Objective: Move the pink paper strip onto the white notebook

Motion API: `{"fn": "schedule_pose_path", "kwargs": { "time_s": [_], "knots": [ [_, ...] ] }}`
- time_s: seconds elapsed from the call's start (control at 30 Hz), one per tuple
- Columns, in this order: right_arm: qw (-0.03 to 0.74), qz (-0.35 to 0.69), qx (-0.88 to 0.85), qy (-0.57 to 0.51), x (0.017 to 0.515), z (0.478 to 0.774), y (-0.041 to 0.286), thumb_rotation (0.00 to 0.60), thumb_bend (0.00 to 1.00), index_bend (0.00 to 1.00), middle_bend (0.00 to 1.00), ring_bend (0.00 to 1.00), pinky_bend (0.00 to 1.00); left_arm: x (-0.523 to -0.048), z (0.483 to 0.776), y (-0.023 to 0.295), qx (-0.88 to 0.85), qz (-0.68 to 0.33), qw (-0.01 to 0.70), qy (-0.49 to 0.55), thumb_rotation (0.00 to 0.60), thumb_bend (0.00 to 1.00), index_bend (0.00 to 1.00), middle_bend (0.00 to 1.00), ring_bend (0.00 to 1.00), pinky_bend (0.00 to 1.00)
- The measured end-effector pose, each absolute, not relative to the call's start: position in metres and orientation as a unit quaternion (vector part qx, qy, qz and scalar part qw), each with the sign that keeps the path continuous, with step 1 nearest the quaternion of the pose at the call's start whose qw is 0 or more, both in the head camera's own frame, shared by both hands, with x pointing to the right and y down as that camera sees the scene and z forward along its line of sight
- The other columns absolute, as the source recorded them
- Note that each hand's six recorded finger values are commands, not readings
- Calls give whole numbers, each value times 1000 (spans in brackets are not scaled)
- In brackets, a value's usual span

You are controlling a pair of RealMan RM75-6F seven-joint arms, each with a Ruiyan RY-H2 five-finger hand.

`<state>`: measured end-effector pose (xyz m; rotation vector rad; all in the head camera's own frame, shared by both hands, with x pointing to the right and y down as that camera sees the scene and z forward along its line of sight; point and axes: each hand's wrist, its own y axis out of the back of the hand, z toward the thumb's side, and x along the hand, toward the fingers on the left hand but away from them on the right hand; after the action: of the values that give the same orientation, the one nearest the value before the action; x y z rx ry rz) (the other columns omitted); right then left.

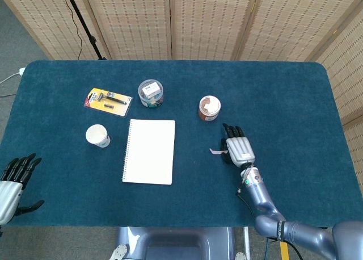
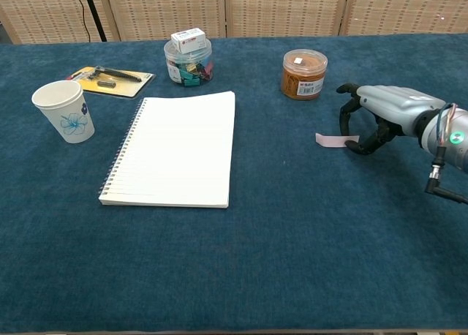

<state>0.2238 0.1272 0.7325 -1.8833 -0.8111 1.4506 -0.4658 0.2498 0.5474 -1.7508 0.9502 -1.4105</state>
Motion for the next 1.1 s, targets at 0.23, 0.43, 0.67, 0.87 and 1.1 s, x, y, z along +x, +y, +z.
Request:
{"fn": "schedule_pose_path", "kwargs": {
  "time_s": [0.23,0.43,0.67,0.87,1.1],
  "knots": [
    [310,548,-715,-303,221,734,130,600,505,572,0,0,0,-467,547,250,-674,-542,343,367,600,0,0,0,0,0],
    [313,547,-715,-304,219,733,130,600,565,578,0,0,0,-467,546,249,-674,-542,342,369,600,0,0,0,0,0],
    [322,537,-716,-309,214,726,128,600,574,584,0,0,0,-468,545,249,-674,-541,342,369,600,0,0,0,0,0],
    [350,511,-721,-310,198,707,128,600,575,588,0,0,0,-468,545,249,-674,-541,342,369,600,0,0,0,0,0],
    [398,459,-738,-292,150,676,133,600,576,592,0,0,0,-469,545,249,-676,-540,338,370,600,0,0,0,0,0]
  ]
}}
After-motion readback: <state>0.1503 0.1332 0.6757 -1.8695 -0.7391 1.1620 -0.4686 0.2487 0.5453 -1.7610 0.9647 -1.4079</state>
